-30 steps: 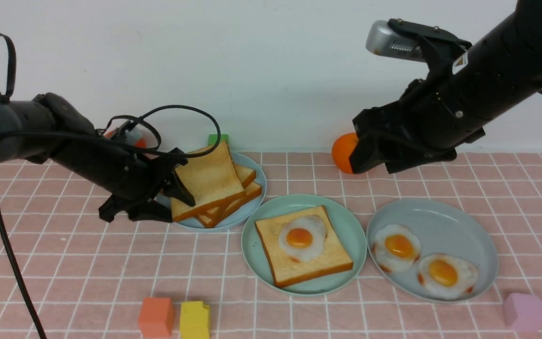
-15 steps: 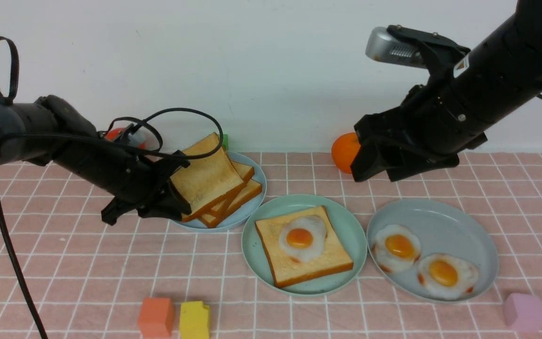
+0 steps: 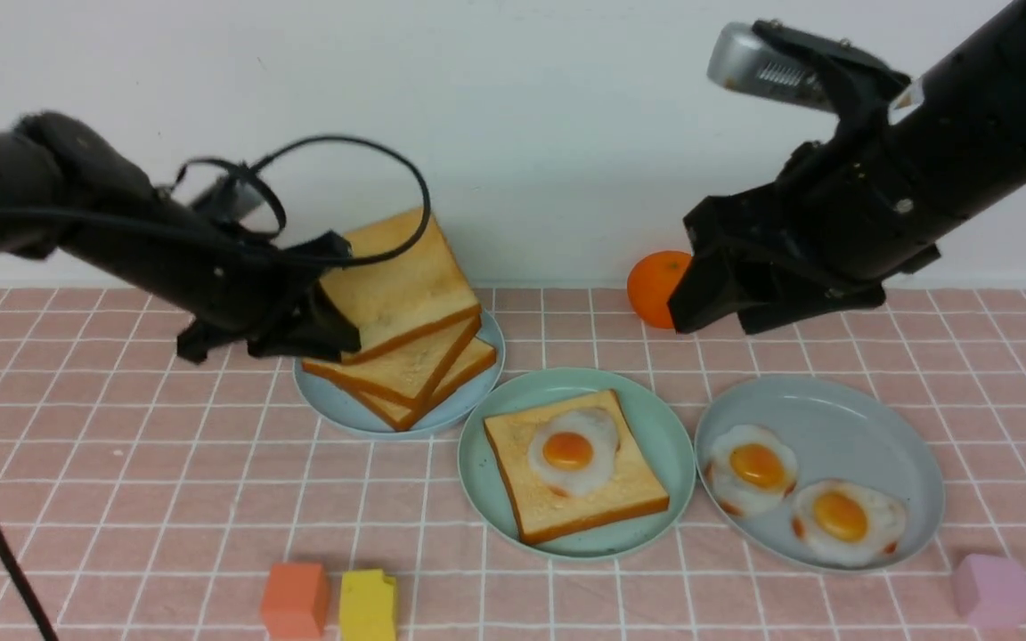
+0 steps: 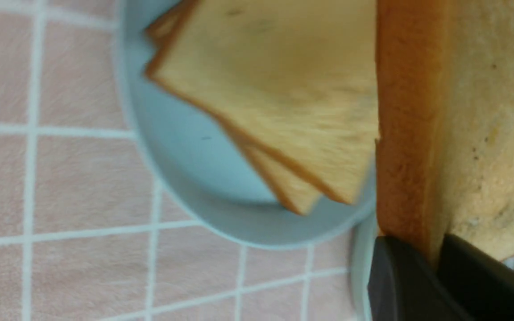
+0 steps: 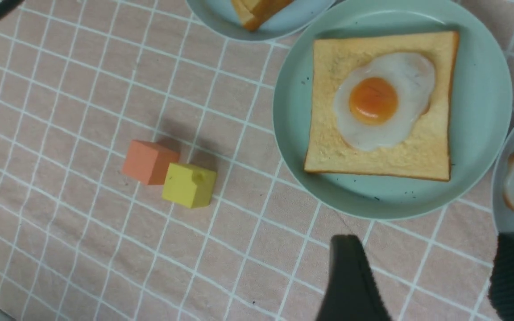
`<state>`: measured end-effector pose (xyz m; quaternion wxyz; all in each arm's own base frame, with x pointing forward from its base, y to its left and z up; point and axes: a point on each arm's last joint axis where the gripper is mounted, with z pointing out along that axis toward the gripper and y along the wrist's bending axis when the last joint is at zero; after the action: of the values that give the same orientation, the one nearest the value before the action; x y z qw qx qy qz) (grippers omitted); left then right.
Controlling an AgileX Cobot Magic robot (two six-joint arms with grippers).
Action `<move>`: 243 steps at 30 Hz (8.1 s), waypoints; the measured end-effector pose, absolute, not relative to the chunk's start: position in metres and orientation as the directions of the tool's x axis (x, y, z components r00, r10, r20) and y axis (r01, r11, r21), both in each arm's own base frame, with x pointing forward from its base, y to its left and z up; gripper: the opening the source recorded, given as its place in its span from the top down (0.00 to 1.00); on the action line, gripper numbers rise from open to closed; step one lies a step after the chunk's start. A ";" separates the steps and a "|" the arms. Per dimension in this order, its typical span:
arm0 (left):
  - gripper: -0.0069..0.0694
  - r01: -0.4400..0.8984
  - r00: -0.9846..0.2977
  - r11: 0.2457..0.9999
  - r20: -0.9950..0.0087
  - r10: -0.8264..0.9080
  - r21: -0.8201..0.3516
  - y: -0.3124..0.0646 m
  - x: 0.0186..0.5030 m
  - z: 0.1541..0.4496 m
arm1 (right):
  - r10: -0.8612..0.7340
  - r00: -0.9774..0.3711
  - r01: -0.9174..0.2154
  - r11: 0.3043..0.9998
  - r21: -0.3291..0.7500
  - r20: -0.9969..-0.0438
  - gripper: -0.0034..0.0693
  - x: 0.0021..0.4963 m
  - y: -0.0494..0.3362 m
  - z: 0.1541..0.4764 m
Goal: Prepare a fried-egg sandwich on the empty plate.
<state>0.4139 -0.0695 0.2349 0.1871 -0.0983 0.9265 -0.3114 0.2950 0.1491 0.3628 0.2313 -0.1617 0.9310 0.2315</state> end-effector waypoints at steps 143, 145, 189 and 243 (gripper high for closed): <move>0.89 -0.068 -0.272 0.956 -0.917 -0.292 -0.284 0.000 0.053 0.175 | 0.078 -0.088 -0.394 0.913 0.106 -0.993 0.88 0.035 0.017 0.313; 0.89 -0.068 -0.275 0.974 -0.934 -0.228 -0.218 0.001 0.053 0.175 | 0.078 -0.088 -0.394 0.913 0.106 -0.993 0.88 0.035 0.017 0.313; 0.87 -0.079 -0.270 0.977 -0.939 -0.214 -0.199 0.002 0.053 0.175 | -0.001 -0.110 -0.022 1.000 0.002 -0.994 0.80 0.045 0.001 0.258; 0.83 -0.079 -0.269 0.976 -0.939 -0.215 -0.201 0.002 0.053 0.175 | 0.057 -0.319 0.006 0.998 0.058 -0.946 0.73 0.051 0.001 0.171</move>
<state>0.0527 0.0017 0.1755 0.5972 -0.0926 0.7947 -0.0569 0.0515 0.0012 0.1711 0.5834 0.0192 0.8117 0.0218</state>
